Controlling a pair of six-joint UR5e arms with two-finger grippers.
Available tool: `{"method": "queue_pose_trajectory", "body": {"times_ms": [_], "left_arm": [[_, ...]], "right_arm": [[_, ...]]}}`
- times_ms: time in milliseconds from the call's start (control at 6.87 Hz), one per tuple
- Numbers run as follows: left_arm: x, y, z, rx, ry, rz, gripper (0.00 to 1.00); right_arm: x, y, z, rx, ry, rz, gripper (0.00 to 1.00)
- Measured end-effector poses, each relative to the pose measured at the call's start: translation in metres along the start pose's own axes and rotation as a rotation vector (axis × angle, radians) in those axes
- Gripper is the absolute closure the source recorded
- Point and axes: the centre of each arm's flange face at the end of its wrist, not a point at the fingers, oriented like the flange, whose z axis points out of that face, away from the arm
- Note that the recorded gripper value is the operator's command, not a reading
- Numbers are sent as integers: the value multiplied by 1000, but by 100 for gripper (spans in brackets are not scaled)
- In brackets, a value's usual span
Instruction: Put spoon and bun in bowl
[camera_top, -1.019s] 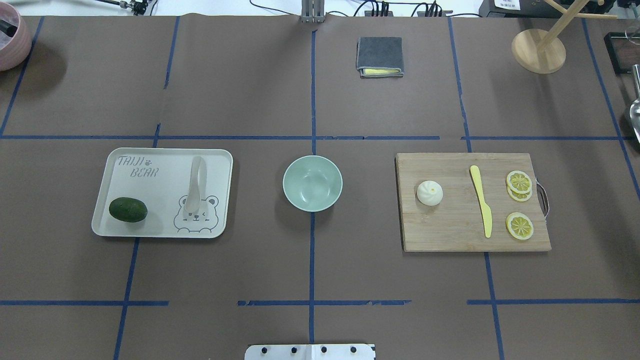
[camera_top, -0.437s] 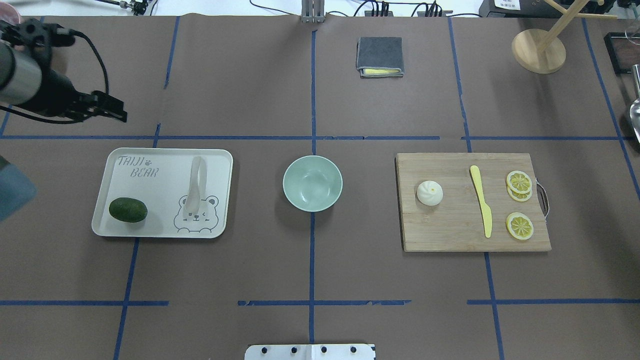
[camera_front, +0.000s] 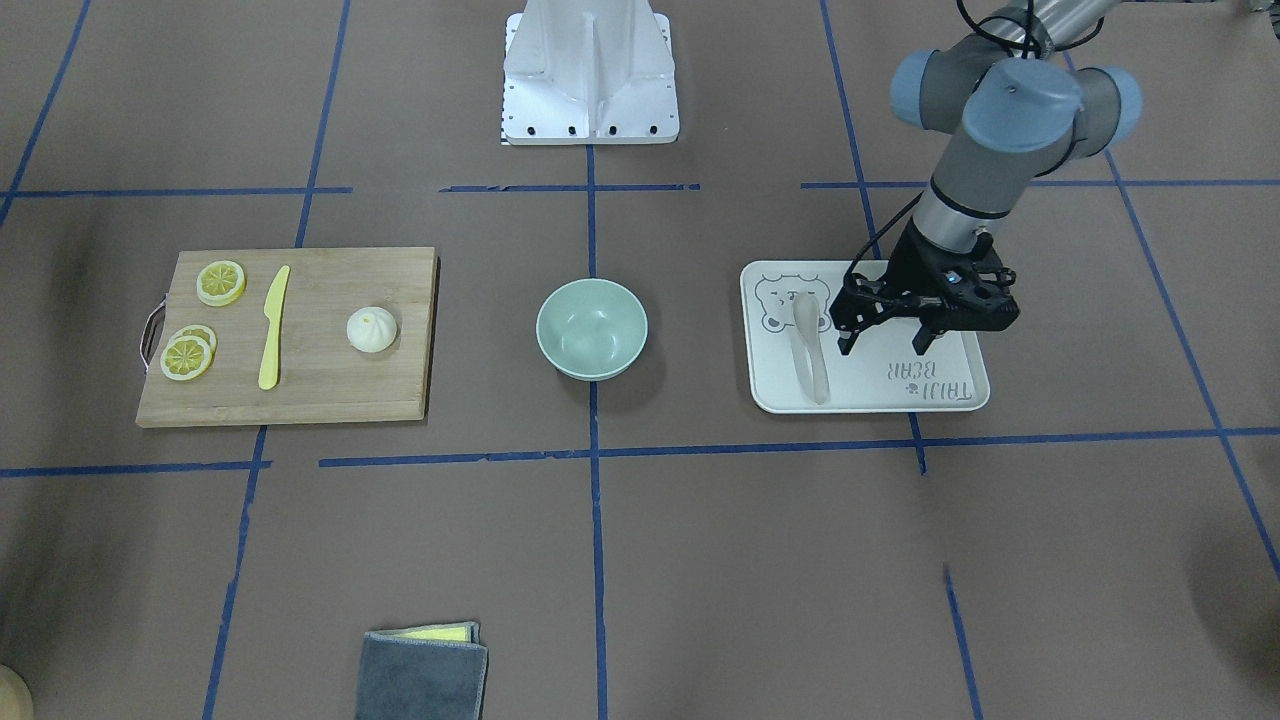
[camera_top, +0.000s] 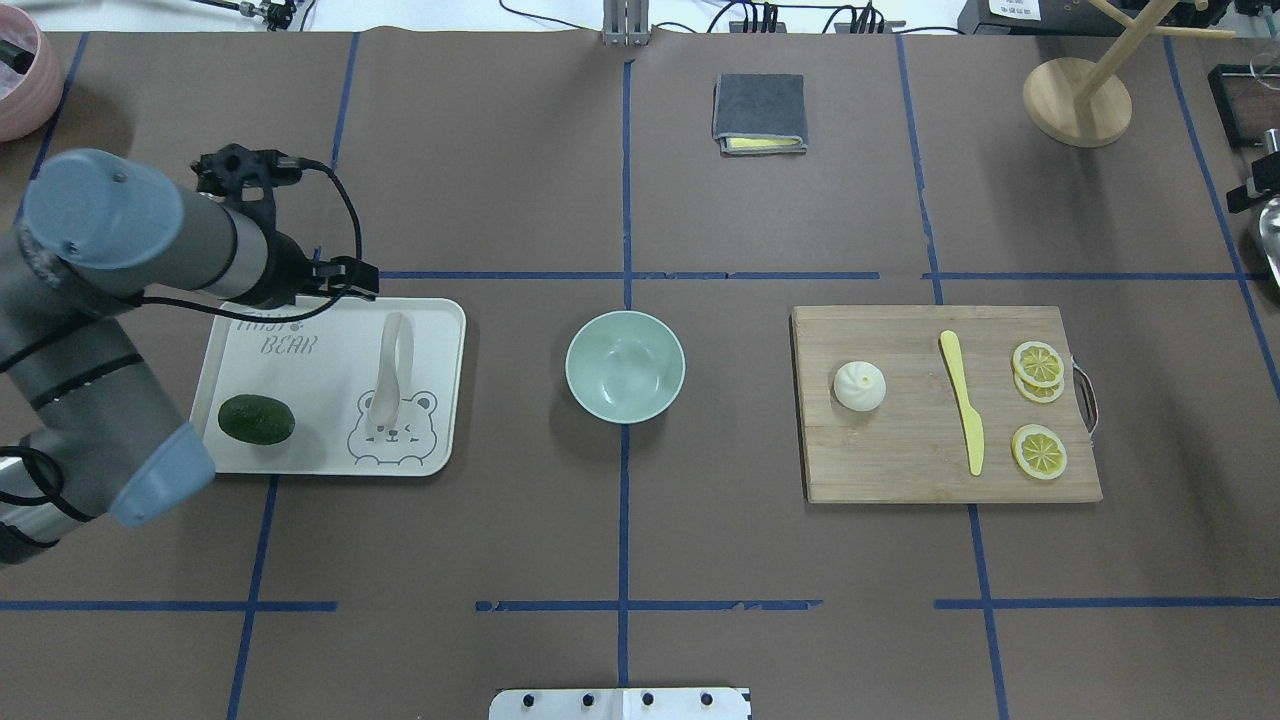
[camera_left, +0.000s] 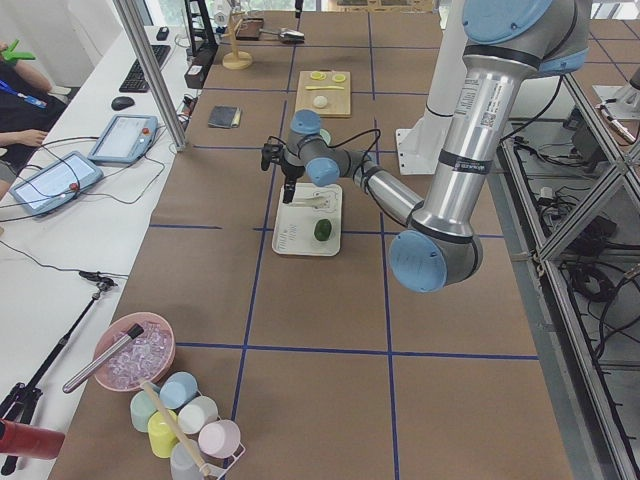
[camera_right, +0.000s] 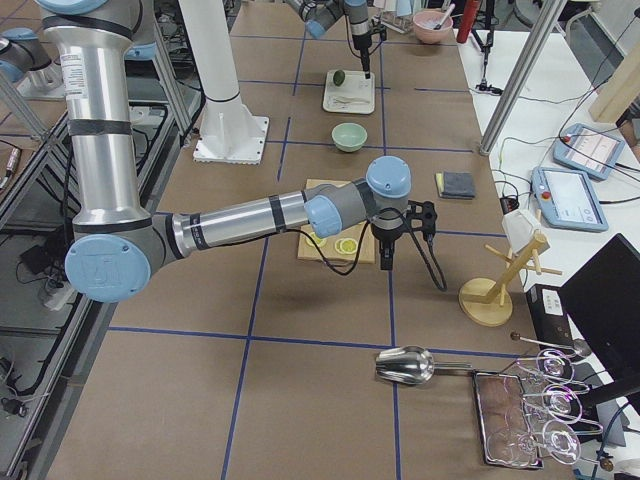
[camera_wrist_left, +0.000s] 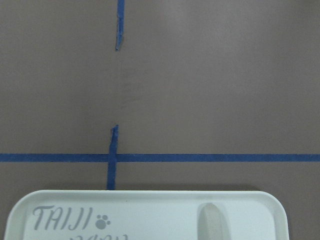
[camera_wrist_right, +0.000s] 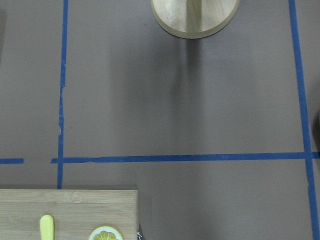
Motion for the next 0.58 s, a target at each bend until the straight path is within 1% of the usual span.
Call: {"method": "queue_pose_trajectory", "body": {"times_ms": [291, 437, 583], "left_arm": [[24, 26, 40, -9, -40, 14, 7], [29, 36, 53, -14, -56, 25, 12], [32, 44, 61, -21, -65, 34, 20]], "right_arm": [[-32, 9, 5, -8, -15, 6, 0], [-41, 11, 7, -12, -18, 3, 0], [-45, 13, 8, -14, -19, 0, 0]]}}
